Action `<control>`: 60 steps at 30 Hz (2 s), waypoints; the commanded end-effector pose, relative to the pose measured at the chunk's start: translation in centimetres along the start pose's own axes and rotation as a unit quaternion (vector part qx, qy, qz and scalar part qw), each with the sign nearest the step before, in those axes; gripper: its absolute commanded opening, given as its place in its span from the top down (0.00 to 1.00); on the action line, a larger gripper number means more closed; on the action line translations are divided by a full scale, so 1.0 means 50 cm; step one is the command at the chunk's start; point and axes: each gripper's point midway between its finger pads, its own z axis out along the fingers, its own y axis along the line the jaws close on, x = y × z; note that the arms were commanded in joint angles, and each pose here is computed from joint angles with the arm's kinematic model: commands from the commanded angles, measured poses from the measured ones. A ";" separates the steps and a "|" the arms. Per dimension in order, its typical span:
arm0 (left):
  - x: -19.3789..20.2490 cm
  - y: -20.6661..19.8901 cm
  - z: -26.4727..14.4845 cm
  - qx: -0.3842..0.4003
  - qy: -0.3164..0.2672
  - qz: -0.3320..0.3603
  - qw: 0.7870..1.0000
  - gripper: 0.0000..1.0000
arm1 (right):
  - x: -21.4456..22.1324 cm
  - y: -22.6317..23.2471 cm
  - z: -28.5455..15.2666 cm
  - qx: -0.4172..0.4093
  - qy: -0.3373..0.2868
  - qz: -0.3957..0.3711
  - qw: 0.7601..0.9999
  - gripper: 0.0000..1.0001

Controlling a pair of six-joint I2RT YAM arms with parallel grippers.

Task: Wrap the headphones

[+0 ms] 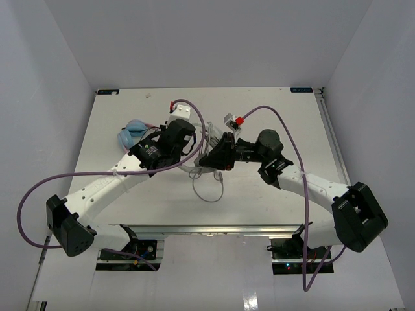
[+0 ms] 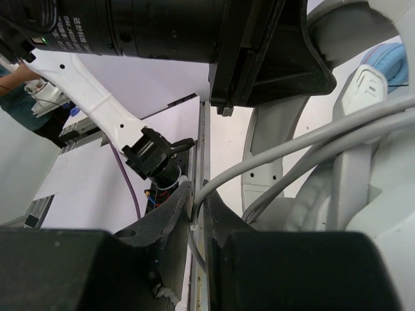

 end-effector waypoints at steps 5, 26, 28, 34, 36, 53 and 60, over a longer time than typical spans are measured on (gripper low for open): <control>-0.079 -0.002 -0.048 0.027 -0.038 -0.146 0.988 1.00 | 0.003 0.005 0.020 0.005 -0.014 -0.027 1.000 0.82; -0.083 -0.011 -0.059 0.041 -0.036 -0.207 0.977 1.00 | 0.021 -0.015 0.089 0.040 0.012 -0.037 0.998 0.70; -0.088 -0.008 -0.063 0.041 -0.039 -0.211 0.976 1.00 | 0.024 -0.016 0.094 0.040 0.015 -0.037 0.998 0.69; -0.106 -0.001 -0.076 0.047 -0.051 -0.220 0.973 1.00 | 0.045 -0.018 0.103 0.034 0.029 -0.044 0.998 0.62; -0.107 0.004 -0.079 0.045 -0.053 -0.221 0.973 1.00 | 0.049 -0.012 0.103 0.027 0.032 -0.050 0.998 0.60; -0.150 0.050 -0.117 0.027 -0.086 -0.246 0.965 1.00 | 0.076 -0.006 0.090 0.046 0.065 -0.094 0.992 0.51; -0.149 0.051 -0.122 0.032 -0.087 -0.252 0.963 1.00 | 0.066 -0.038 0.083 0.111 0.075 -0.114 0.984 0.51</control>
